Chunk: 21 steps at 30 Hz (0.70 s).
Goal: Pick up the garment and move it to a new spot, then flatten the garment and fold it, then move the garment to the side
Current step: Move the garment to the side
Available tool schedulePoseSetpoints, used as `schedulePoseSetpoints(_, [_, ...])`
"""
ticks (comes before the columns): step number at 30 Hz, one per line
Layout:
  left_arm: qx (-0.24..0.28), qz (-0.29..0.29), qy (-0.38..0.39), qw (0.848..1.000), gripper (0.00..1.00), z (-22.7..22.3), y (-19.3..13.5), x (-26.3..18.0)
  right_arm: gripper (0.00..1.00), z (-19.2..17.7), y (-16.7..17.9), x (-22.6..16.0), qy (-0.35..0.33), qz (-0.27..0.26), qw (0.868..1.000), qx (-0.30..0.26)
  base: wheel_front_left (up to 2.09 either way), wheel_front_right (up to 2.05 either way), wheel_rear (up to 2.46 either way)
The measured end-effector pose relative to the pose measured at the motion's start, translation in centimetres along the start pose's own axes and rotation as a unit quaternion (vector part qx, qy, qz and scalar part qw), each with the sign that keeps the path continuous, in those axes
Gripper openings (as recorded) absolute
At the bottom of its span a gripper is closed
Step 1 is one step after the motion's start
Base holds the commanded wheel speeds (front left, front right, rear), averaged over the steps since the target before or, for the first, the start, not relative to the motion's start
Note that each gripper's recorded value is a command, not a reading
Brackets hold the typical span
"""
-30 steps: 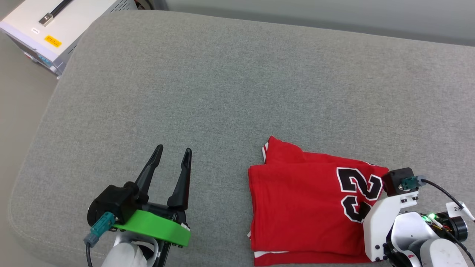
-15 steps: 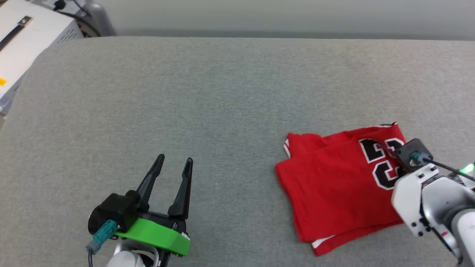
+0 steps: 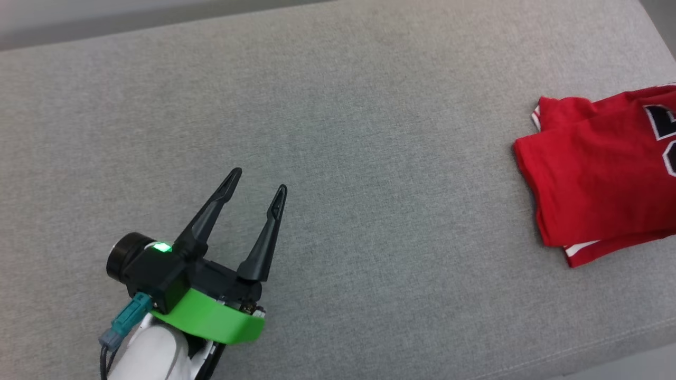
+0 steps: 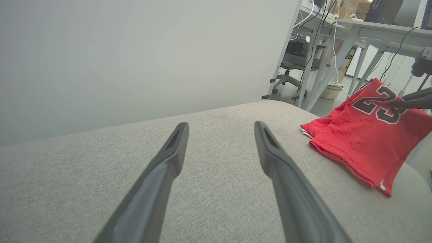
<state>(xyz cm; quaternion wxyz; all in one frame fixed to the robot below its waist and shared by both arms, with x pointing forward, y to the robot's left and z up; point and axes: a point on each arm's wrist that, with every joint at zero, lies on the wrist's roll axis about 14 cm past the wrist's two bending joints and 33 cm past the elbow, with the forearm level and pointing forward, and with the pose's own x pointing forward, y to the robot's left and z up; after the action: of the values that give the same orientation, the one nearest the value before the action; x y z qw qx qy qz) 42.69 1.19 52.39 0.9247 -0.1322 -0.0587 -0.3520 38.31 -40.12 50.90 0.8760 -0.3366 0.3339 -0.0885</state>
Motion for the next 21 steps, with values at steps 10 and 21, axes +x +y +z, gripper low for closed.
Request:
schedulePoseSetpoints(10, [-0.003,-0.035,0.003,0.999,1.00,-2.3,2.1,2.5,0.00,-6.8,-6.4,4.1,0.079,-0.096,0.992,0.037,0.00,0.00,0.00])
schedulePoseSetpoints(21, [-0.012,-0.007,0.028,0.999,1.00,-5.1,5.0,2.0,0.00,-8.8,-7.8,8.2,0.098,-0.134,0.985,0.039,0.00,0.00,0.00])
